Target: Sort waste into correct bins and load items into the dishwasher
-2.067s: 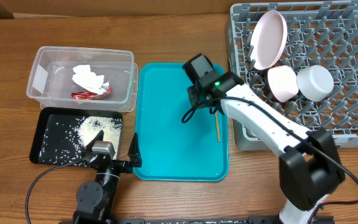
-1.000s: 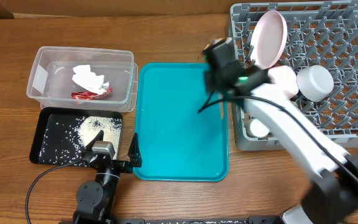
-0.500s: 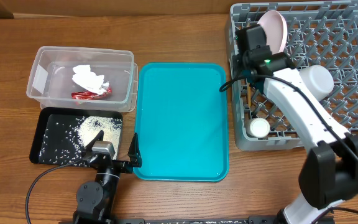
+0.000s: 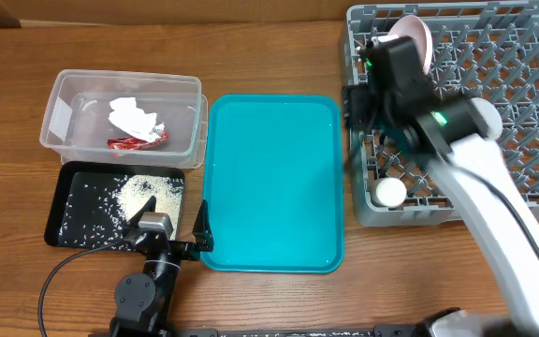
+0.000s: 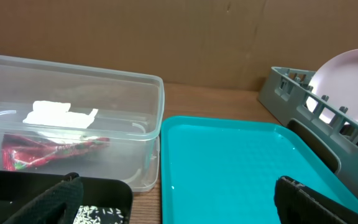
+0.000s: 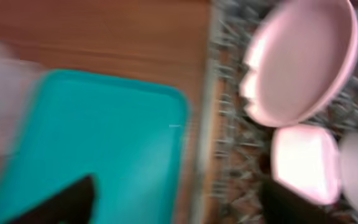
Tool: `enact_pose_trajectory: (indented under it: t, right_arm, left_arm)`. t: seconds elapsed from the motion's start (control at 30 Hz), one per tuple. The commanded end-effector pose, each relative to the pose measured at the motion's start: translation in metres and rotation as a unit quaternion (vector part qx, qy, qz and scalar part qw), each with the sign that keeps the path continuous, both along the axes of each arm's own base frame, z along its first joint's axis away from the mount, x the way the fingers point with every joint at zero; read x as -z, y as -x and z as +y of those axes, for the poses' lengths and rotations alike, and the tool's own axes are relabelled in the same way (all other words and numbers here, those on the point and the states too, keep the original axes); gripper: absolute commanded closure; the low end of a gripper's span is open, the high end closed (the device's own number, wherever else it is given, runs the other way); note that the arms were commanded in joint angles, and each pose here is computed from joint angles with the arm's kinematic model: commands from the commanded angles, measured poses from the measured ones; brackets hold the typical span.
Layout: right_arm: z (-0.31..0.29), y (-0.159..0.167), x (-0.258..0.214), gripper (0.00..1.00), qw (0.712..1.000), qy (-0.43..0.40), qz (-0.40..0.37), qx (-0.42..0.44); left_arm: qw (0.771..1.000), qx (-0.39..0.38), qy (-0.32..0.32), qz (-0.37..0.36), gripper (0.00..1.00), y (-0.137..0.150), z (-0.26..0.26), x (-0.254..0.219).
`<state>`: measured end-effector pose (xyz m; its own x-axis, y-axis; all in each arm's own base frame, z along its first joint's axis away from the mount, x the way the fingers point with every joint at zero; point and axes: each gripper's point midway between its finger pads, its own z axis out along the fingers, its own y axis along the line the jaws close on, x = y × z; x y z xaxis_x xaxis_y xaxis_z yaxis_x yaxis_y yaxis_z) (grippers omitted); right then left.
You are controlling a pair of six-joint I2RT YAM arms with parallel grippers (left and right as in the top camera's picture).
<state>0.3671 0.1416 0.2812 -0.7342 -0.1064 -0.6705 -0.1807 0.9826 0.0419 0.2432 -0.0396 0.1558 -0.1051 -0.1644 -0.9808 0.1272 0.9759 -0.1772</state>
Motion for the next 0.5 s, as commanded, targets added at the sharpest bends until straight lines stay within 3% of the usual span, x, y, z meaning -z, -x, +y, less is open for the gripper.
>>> enact_pose_trajectory:
  t: [0.0, 0.27, 0.47]
  right_arm:
    - [0.038, 0.049, -0.055, 0.0, 0.99, -0.103, -0.027, -0.093]
    - [0.051, 0.115, -0.088, 0.0, 0.973, -0.152, -0.032, -0.173]
    - [0.005, 0.148, -0.093, 0.0, 0.982, -0.132, -0.036, -0.127]
  left_arm:
    - [1.0, 0.0, 0.003, -0.003, 0.0, 0.0, 0.0, -0.001]
    - [1.0, 0.0, 0.003, -0.003, 0.0, 0.0, 0.0, -0.001]
    - [1.0, 0.0, 0.003, -0.003, 0.0, 0.0, 0.0, -0.001]
